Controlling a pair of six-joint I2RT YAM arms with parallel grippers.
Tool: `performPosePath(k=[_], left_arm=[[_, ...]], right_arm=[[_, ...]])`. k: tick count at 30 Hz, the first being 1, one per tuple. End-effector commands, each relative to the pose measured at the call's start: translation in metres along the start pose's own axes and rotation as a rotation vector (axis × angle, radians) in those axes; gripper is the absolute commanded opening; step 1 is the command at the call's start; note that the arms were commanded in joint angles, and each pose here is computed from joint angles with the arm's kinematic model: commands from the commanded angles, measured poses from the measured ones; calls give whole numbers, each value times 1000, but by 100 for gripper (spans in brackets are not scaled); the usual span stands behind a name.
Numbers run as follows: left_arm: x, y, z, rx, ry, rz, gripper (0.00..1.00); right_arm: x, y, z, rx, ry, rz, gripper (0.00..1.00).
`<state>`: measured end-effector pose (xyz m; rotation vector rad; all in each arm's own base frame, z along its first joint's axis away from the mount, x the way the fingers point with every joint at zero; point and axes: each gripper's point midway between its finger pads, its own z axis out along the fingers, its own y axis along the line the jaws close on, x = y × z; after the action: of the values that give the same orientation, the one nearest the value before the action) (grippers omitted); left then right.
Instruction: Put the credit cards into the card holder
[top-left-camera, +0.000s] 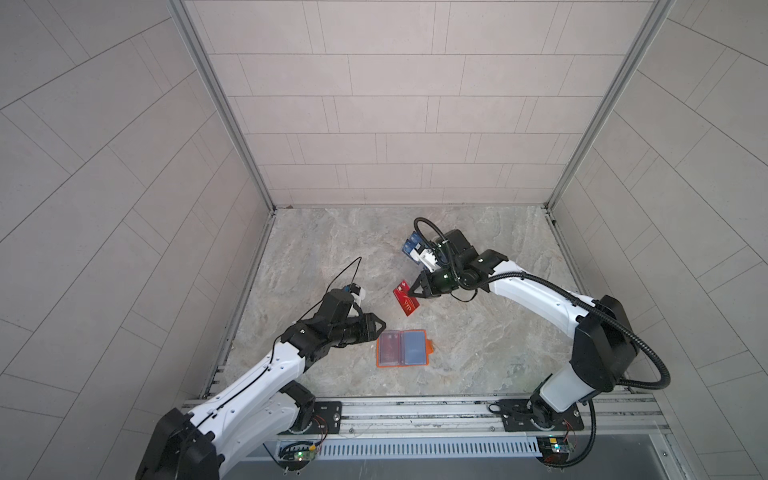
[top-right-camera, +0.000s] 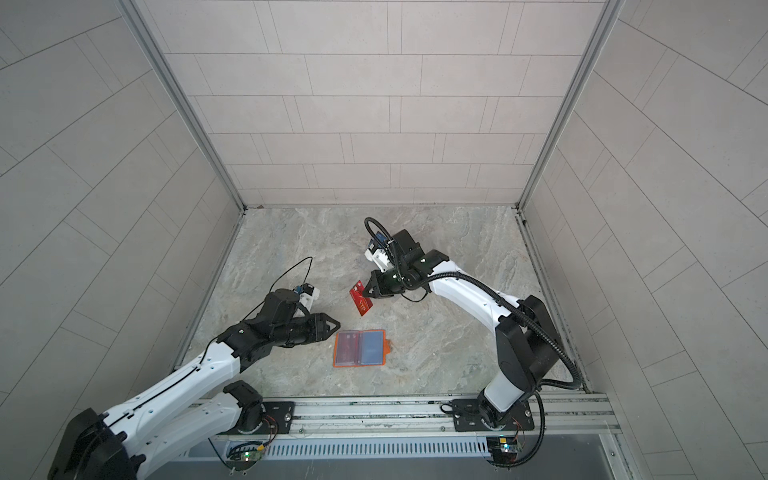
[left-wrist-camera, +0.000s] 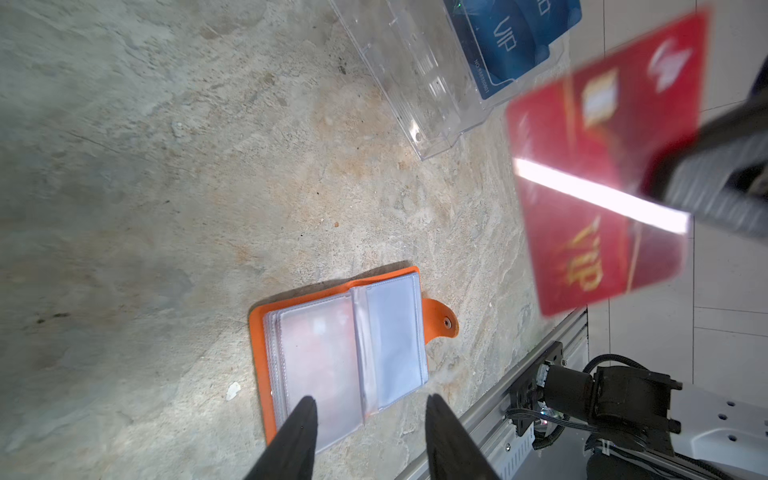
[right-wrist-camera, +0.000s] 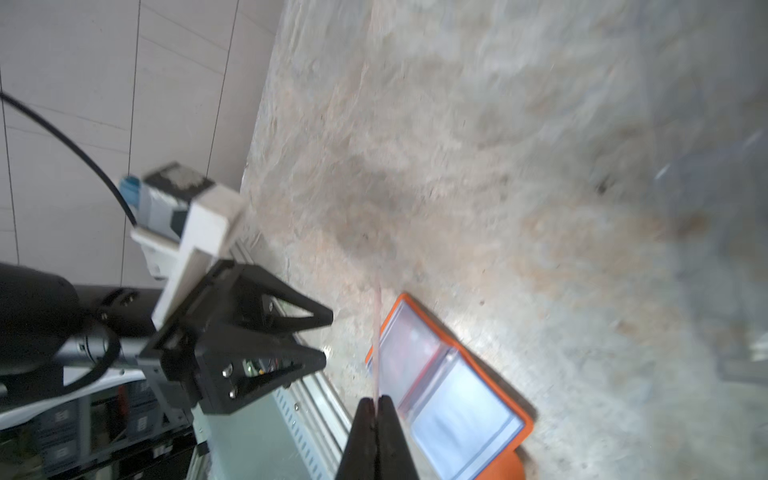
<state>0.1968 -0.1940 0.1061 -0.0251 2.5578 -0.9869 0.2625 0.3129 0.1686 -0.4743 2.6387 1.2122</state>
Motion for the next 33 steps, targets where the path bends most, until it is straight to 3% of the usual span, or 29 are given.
performPosePath(k=[1, 6, 12, 17, 33], left_arm=[[0, 3, 8, -10, -14, 13, 46], [12, 1, 25, -27, 20, 33, 45], [13, 6, 39, -46, 22, 7, 40], [13, 17, 44, -123, 46, -6, 37], [27, 24, 63, -94, 106, -49, 32]], right_arm=[[24, 15, 8, -122, -18, 110, 0], [64, -12, 20, -106, -11, 236, 0], [81, -33, 33, -87, 4, 295, 0], [84, -36, 43, -95, 23, 297, 0], [106, -46, 63, -63, 100, 295, 0]])
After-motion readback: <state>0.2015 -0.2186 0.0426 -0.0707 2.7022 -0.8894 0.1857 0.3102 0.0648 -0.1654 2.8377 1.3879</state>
